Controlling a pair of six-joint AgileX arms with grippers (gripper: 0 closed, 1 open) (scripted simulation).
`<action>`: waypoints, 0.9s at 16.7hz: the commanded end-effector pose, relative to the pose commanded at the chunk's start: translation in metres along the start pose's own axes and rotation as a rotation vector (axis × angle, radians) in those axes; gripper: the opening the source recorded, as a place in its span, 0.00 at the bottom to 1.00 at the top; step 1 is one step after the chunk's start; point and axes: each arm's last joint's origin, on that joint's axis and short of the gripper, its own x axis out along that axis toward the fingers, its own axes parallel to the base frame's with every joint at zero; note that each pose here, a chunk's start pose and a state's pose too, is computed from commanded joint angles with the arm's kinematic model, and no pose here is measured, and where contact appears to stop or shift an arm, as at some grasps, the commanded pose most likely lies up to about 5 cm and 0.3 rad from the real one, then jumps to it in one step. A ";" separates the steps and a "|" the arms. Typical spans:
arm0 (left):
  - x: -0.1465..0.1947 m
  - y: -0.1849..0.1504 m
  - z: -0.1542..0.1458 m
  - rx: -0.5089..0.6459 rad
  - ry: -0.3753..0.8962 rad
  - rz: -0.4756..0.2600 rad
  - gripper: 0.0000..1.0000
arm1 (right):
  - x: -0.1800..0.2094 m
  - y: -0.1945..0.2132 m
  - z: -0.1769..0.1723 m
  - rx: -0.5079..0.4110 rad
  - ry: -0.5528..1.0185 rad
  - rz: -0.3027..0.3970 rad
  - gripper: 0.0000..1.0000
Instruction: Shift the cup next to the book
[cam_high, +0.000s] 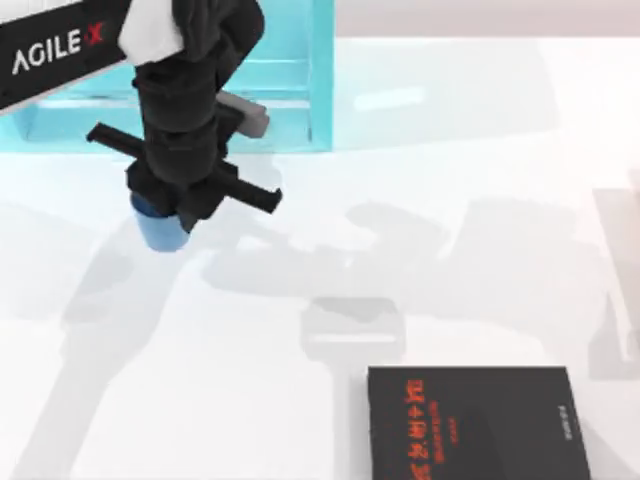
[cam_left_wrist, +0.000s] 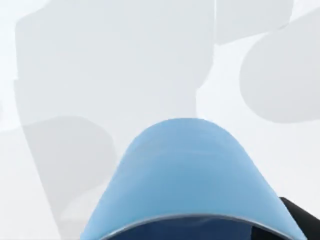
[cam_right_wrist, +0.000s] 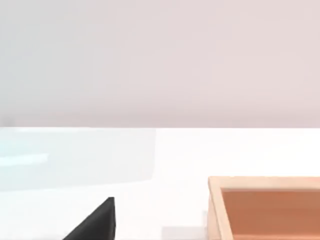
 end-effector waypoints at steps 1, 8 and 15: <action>-0.004 -0.022 0.000 -0.045 -0.001 -0.006 0.00 | 0.000 0.000 0.000 0.000 0.000 0.000 1.00; -0.038 -0.134 -0.030 -0.318 -0.024 -0.051 0.00 | 0.000 0.000 0.000 0.000 0.000 0.000 1.00; -0.052 -0.172 -0.056 -0.415 -0.012 -0.069 0.00 | 0.000 0.000 0.000 0.000 0.000 0.000 1.00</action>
